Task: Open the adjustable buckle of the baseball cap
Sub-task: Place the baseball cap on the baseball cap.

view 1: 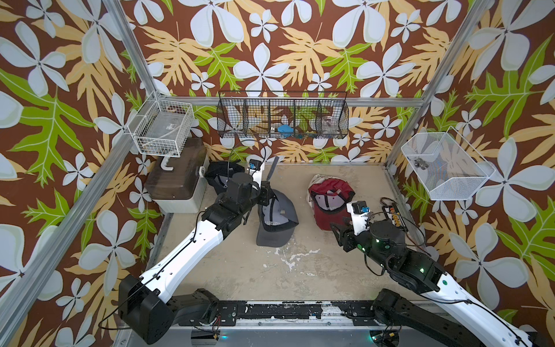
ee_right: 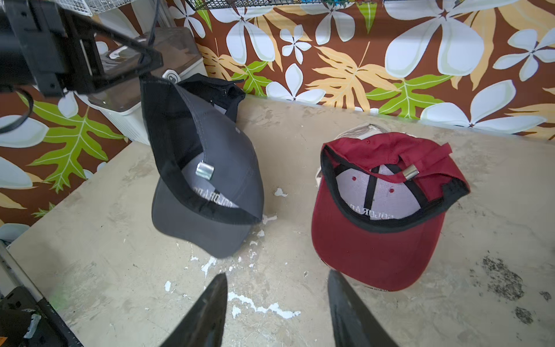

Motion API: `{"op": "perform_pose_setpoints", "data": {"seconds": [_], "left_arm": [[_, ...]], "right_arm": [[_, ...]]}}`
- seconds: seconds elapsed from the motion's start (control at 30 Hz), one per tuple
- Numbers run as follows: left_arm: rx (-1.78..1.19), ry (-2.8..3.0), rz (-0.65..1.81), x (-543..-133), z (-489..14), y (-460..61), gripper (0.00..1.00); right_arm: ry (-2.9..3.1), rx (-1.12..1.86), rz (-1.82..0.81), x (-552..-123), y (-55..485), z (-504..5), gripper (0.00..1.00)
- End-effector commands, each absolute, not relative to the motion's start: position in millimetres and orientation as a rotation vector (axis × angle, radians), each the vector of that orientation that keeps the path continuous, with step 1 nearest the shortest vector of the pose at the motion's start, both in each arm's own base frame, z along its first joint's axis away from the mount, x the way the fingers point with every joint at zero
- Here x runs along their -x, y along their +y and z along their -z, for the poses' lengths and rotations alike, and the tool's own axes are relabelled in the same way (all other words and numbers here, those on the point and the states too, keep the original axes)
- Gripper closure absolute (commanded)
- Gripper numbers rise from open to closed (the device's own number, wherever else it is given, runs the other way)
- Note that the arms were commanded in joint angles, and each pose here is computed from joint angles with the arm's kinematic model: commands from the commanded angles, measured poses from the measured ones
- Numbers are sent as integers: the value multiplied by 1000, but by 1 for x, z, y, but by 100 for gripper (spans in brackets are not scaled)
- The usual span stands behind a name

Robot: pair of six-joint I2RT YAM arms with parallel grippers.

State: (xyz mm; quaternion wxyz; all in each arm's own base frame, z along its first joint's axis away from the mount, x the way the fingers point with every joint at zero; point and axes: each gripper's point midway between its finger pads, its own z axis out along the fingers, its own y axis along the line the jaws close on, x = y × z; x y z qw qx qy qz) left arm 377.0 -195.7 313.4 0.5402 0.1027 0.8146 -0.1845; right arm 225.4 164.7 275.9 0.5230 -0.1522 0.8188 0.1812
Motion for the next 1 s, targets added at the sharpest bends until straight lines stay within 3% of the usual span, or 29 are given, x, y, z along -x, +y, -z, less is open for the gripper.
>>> {"op": "perform_pose_setpoints", "data": {"seconds": [0.0,0.43,0.67,0.77,0.83,0.97], "left_arm": [[-268,1927,424,-397,-321,-188,100],[-106,1930,312,-494,-347,-113,100],[61,1915,319,-526,-354,-66,100],[131,1921,286,-524,-349,-55,88],[141,1906,302,-515,-352,-56,60],[169,1822,300,-489,-373,-49,52]], "right_arm": [[1965,364,-399,-227,161,-272,45],[1954,380,-391,-227,161,-272,44],[1967,377,-399,-224,159,-269,44],[1967,368,-401,-220,155,-269,44],[1960,365,-402,-218,153,-268,44],[1973,373,-399,-219,154,-265,44]]}}
